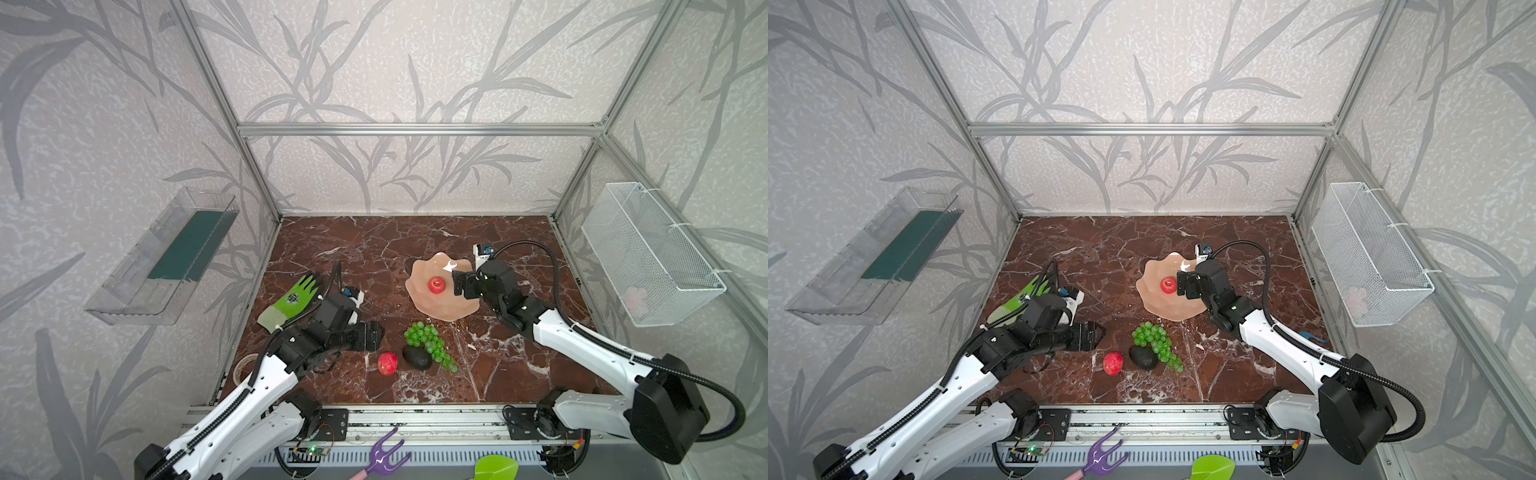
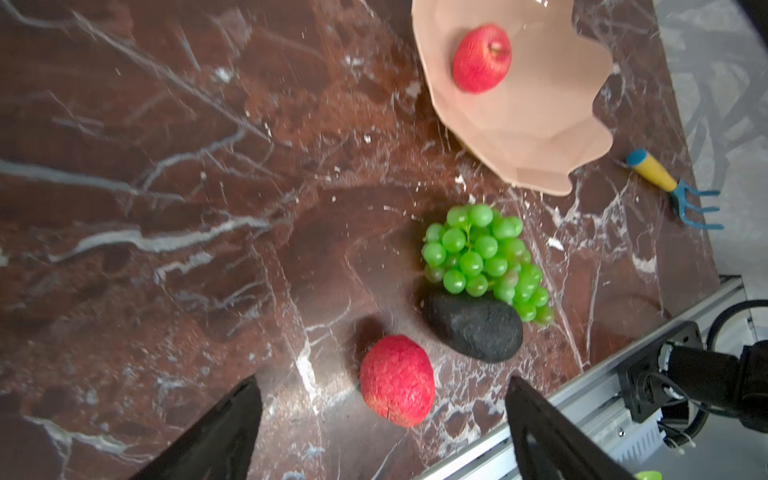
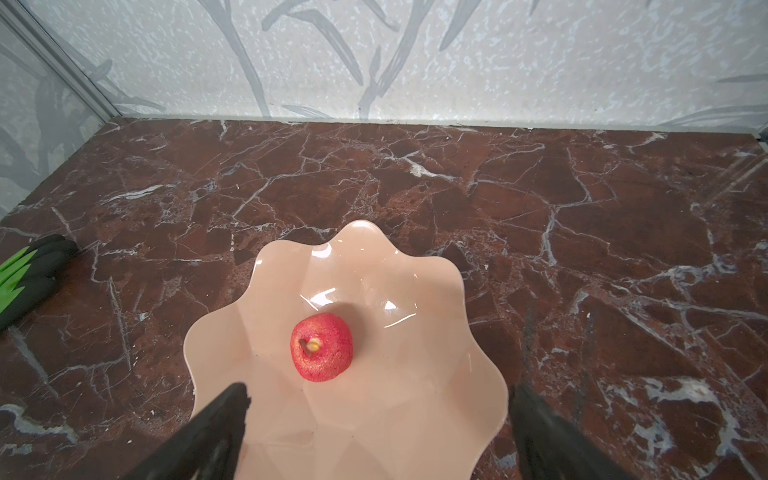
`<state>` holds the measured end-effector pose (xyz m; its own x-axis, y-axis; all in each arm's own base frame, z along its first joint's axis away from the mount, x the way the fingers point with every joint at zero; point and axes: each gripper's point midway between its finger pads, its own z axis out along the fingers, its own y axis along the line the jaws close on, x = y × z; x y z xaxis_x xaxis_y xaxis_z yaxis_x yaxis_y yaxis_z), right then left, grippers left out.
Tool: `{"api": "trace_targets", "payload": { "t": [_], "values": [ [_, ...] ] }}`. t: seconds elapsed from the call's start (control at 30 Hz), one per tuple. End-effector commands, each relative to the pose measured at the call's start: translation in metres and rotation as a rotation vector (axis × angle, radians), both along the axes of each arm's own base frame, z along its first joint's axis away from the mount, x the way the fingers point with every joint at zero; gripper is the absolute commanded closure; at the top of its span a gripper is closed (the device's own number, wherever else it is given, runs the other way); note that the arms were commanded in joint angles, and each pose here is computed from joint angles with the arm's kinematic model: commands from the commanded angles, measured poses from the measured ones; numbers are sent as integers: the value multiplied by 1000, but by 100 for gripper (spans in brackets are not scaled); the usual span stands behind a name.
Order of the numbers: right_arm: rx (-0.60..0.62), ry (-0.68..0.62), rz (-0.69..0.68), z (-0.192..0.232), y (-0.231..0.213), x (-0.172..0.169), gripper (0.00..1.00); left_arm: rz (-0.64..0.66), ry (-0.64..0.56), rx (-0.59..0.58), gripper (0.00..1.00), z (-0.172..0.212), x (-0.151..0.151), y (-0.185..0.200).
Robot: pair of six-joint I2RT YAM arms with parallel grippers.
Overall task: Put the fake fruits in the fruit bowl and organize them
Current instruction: 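Grasp the larger red apple with the left gripper while the right gripper withdraws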
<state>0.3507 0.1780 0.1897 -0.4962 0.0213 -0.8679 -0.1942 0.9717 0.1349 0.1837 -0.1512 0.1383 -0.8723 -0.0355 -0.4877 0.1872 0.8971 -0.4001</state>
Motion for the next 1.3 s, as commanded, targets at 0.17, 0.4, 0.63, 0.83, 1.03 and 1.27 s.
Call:
{"api": "trace_targets", "payload": {
  "t": [0.17, 0.4, 0.63, 0.83, 1.03, 1.27],
  "values": [
    [46, 5, -4, -3, -2, -2, 4, 32, 149, 6, 9, -48, -41, -3],
    [54, 9, -24, -8, -5, -1, 4, -15, 168, 7, 10, -72, -46, -21],
    [56, 17, -36, -13, -8, -1, 4, -43, 160, 12, 10, -79, -41, -33],
    [59, 30, -39, -18, -9, -2, 4, -49, 171, 9, 14, -87, -37, -42],
    [66, 34, -51, -22, -12, -1, 5, -65, 181, 9, 22, -90, -37, -47],
    [76, 50, -65, -30, -15, -1, 5, -97, 187, 55, 38, -92, -40, -42]
  ]
}}
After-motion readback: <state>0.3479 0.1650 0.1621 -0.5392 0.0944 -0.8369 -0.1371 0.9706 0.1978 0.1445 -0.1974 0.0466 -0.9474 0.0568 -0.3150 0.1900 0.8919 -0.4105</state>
